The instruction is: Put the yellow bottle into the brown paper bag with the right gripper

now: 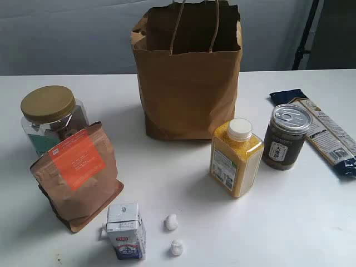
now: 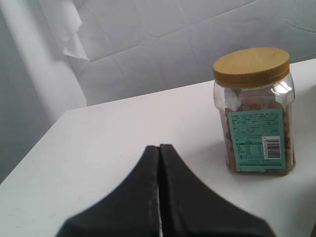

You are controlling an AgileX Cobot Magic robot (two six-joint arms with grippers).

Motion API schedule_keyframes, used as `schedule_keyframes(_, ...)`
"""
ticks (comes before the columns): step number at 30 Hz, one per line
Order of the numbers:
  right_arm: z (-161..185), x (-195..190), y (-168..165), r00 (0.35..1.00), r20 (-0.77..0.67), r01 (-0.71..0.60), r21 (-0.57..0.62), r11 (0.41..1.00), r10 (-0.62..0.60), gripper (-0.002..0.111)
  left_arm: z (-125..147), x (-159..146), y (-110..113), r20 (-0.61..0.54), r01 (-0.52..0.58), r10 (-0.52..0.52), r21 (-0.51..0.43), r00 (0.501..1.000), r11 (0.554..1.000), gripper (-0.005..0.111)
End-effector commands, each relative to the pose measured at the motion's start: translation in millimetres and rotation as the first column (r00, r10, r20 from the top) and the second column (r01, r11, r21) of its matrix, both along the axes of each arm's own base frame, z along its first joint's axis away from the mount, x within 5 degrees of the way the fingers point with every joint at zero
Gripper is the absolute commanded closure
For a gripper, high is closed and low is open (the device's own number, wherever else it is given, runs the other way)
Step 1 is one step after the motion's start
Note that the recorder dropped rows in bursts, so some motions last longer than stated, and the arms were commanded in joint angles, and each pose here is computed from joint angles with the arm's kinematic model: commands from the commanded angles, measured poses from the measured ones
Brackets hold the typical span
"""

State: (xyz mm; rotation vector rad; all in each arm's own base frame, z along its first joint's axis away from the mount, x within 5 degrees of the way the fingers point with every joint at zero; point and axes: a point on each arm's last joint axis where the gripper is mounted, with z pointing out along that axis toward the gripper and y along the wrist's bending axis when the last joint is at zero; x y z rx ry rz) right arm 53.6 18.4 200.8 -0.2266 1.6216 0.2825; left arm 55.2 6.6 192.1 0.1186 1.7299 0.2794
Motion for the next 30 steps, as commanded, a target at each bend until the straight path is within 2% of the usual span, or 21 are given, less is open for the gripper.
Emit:
schedule_keyframes(1,0,0,0,1.000,0.012,0.007,0.012,1.000,-0.007,0.108,0,0,0,0.007,0.006,-0.006,-0.001,1.000,1.000,0.107)
schedule_keyframes(9,4,0,-1,0.999,0.047,0.010,0.034,0.999,-0.011,0.108,0,0,0,0.007,0.006,-0.006,-0.001,1.000,1.000,0.107)
schedule_keyframes(11,13,0,-2,0.996,0.088,0.008,0.211,0.977,-0.027,0.108,0,0,0,0.007,0.006,-0.006,-0.001,1.000,1.000,0.107)
schedule_keyframes(13,24,-1,-6,0.986,0.156,-0.002,0.388,0.922,-0.064,0.108,0,0,0,0.007,0.006,-0.006,-0.001,1.000,1.000,0.107)
schedule_keyframes(16,44,-5,-7,0.977,0.203,-0.025,0.423,0.906,-0.068,0.108,0,0,0,0.007,0.006,-0.006,-0.001,1.000,1.000,0.107)
schedule_keyframes(21,88,-20,-7,0.970,0.243,-0.083,0.387,0.918,-0.015,0.108,0,0,0,0.007,0.006,-0.006,-0.001,1.000,1.000,0.107)
schedule_keyframes(25,128,-24,-4,0.974,0.225,-0.085,0.240,0.967,0.030,0.108,0,0,0,0.007,0.006,-0.006,-0.001,1.000,1.000,0.107)
schedule_keyframes(26,135,-22,-2,0.979,0.201,-0.086,0.211,0.974,0.043,0.108,0,0,0,0.007,0.006,-0.006,-0.001,1.000,1.000,0.107)
schedule_keyframes(28,154,-8,8,0.994,0.023,-0.112,0.058,0.992,0.111,0.108,0,0,0,0.007,0.006,-0.006,-0.001,1.000,1.000,0.107)
schedule_keyframes(30,163,8,17,0.985,-0.053,-0.165,-0.026,0.986,0.163,0.108,0,0,0,0.007,0.006,-0.006,-0.001,1.000,1.000,0.107)
